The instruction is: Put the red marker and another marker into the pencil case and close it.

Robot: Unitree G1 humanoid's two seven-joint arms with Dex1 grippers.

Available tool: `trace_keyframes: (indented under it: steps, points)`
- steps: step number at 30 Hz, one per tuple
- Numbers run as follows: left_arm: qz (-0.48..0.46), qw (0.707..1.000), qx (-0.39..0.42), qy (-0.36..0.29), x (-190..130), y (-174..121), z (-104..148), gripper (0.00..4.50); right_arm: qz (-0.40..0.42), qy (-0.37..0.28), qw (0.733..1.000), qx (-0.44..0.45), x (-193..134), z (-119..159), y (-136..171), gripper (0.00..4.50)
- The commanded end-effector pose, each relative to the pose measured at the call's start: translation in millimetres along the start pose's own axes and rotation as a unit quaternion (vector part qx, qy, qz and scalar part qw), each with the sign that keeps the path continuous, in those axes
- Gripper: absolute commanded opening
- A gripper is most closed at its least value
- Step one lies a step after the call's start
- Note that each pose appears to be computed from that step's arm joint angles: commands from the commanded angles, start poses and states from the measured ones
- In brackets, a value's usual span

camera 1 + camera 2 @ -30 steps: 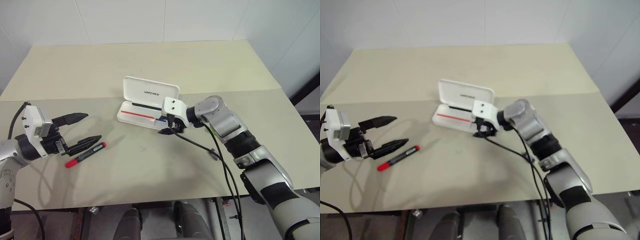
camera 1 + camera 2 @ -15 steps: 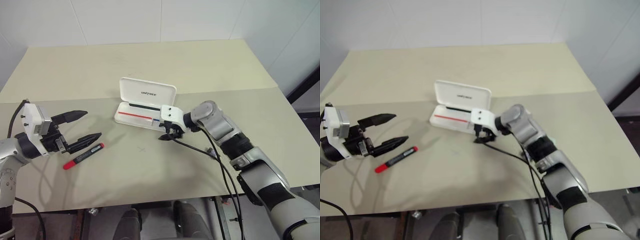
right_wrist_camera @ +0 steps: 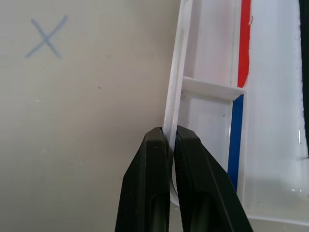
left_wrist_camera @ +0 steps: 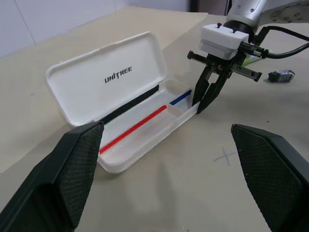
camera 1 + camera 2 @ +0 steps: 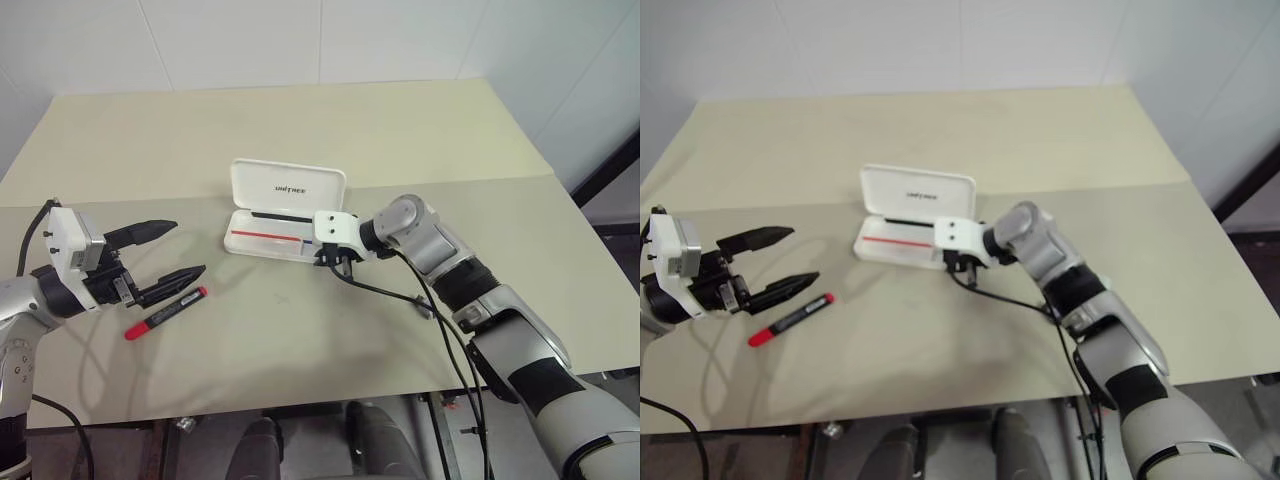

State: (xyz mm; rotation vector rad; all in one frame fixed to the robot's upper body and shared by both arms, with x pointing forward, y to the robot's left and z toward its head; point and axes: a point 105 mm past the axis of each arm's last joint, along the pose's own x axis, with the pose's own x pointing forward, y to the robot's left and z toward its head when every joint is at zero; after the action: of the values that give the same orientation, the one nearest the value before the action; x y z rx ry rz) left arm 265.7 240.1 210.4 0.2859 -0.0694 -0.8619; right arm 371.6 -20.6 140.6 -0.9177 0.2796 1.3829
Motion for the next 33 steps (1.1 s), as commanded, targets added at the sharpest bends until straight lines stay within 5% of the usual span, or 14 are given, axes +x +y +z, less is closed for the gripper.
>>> trace_keyframes:
  steps: [1,33]
  points:
    - [-0.003,1.000,0.016,-0.012,-2.7,-2.4,10.5,4.50,0.023,-0.027,0.999,-0.034,-16.5,10.3,11.6,0.25]
    - [-0.055,0.998,0.006,-0.010,15.2,-3.2,11.1,4.50,0.029,-0.008,0.999,0.015,-49.7,-14.0,82.4,0.25]
